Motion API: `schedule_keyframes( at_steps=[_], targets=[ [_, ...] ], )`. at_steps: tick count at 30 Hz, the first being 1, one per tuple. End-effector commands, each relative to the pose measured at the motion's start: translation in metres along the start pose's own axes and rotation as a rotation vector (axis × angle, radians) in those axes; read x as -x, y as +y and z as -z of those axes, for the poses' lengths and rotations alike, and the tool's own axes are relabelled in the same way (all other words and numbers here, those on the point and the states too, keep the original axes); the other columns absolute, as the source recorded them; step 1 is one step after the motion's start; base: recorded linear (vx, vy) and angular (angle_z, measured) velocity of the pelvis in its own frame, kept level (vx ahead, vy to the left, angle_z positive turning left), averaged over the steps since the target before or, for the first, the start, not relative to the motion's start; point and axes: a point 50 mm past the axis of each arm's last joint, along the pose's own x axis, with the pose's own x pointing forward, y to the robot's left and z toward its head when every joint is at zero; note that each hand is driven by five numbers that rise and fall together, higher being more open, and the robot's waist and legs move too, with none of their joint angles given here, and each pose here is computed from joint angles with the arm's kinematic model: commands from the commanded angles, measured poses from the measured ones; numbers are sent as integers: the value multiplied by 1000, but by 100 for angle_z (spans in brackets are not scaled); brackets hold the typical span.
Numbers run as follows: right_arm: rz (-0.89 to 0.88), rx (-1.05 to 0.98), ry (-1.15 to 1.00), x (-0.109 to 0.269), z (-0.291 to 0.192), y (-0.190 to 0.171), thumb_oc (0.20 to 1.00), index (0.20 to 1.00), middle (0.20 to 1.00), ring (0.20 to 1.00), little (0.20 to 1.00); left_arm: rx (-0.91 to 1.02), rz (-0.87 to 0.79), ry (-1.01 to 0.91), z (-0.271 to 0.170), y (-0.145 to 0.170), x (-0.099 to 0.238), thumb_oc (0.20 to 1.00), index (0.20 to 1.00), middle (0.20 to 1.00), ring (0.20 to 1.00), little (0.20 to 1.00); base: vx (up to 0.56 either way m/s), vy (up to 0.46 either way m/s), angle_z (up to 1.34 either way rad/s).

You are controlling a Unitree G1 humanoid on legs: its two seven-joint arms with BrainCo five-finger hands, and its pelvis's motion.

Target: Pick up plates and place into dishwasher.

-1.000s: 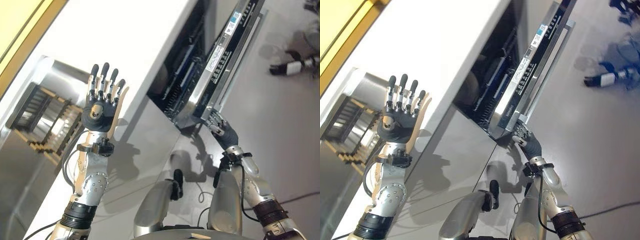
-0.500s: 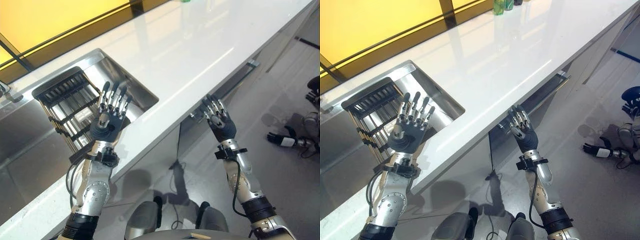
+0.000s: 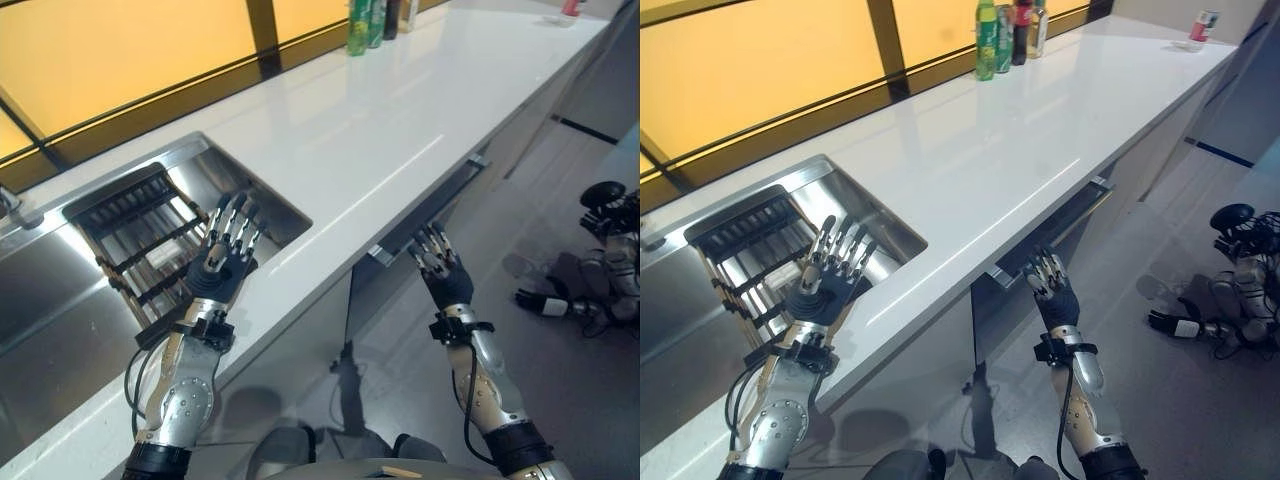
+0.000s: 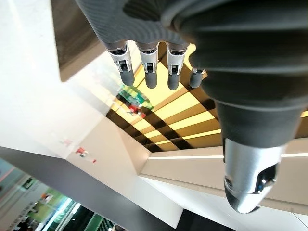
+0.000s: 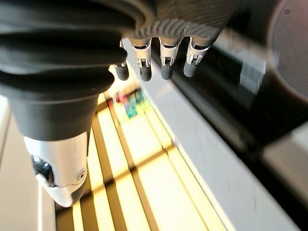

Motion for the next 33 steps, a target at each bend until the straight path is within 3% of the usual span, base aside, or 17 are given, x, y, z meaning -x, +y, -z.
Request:
schedule_keyframes(
  at_steps=[1, 7, 17, 26, 33],
  targets=[
    [-7, 49, -113, 0, -21, 9, 1000, 1000, 1000, 1000, 1000, -233, -34, -65, -41, 17, 0, 1000, 1000, 1000, 1000, 1000, -80, 47, -23],
    [-29, 173, -268, 1, -57, 17, 1000, 1000, 1000, 1000, 1000, -244, -44, -104, -40, 13, -2, 1000, 1000, 1000, 1000, 1000, -57, 61, -18],
    [-218, 365, -553, -6, -120, 59, 1000, 1000, 1000, 1000, 1000, -393, -94, -126, -42, 6, -10, 1000, 1000, 1000, 1000, 1000, 16, 23, 5],
    [-266, 439, -599, -10, -120, 86, 1000, 1000, 1000, 1000, 1000, -455, -76, -162, -43, -3, -16, 1000, 1000, 1000, 1000, 1000, 126, -97, 76],
    [-343, 449, -515, -19, -109, 100, 1000, 1000, 1000, 1000, 1000, -539, -160, -213, -53, -5, -16, 1000, 1000, 1000, 1000, 1000, 77, -150, 80]
  ],
)
